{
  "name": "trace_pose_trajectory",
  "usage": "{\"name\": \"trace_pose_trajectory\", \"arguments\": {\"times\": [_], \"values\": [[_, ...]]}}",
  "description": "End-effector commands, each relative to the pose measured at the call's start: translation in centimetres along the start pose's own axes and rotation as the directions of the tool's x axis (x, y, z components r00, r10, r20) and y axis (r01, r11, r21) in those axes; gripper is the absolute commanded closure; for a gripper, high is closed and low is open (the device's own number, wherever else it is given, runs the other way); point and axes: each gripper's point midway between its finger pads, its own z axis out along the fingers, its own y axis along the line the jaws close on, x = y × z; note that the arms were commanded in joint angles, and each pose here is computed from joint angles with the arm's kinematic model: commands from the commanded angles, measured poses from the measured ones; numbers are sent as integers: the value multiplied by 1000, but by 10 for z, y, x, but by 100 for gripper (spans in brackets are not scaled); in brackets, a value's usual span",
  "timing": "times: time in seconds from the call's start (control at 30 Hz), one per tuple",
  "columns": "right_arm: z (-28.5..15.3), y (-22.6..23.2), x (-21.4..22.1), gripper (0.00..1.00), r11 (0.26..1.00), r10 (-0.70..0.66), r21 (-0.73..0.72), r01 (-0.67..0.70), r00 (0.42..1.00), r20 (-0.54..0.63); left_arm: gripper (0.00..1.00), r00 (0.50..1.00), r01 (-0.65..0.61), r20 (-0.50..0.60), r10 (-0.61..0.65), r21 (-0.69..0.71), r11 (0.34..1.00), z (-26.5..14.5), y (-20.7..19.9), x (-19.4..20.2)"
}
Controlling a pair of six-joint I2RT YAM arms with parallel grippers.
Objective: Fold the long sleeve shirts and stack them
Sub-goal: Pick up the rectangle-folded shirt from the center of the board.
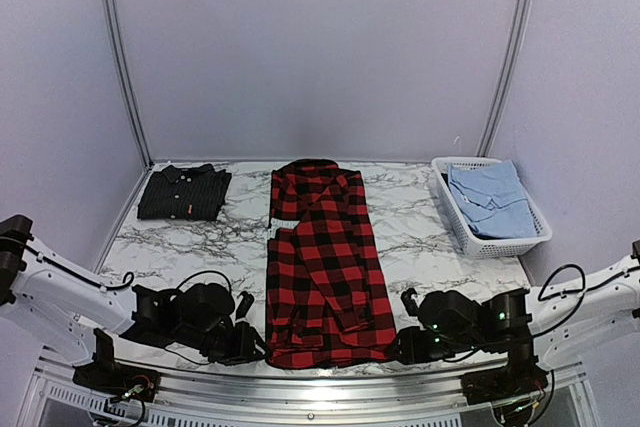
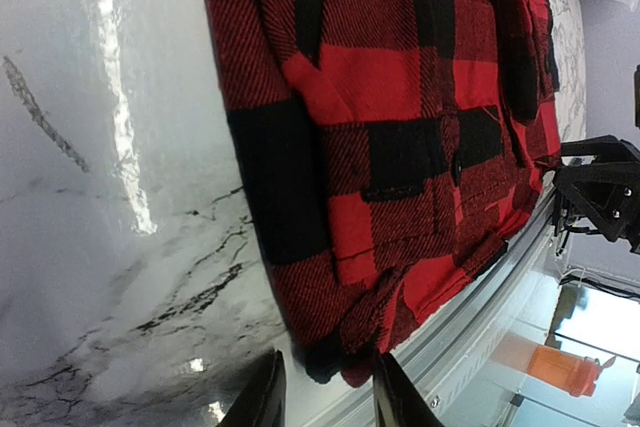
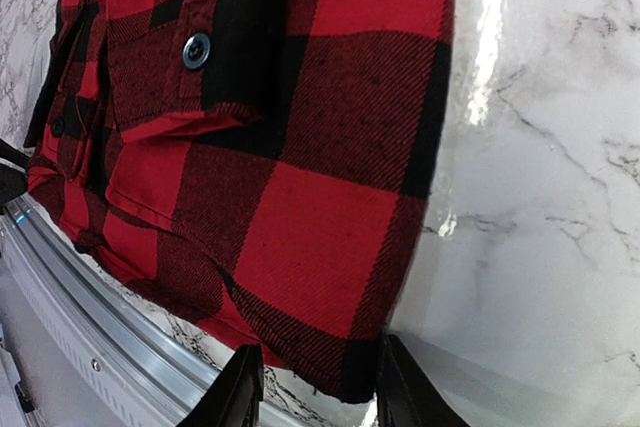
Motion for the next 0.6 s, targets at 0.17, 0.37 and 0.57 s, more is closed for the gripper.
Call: {"name": "trace_pose_trajectory", "arguments": {"times": [0.17,0.37,0.57], "values": [[1,-1,15,62,1000,-8,28,9,999,-43,72,1000,4,-13,-5,-25,1000,11,-9,5],[-5,1,7,62,1000,12,1,-12,1000,1,76,1000,8,7,-8,-1,1000,8,-19,1],[-8,9,3,62,1000,5,-21,-5,1000,14,88,1000,15,12,-16,12,1000,5,-23,-1]]}}
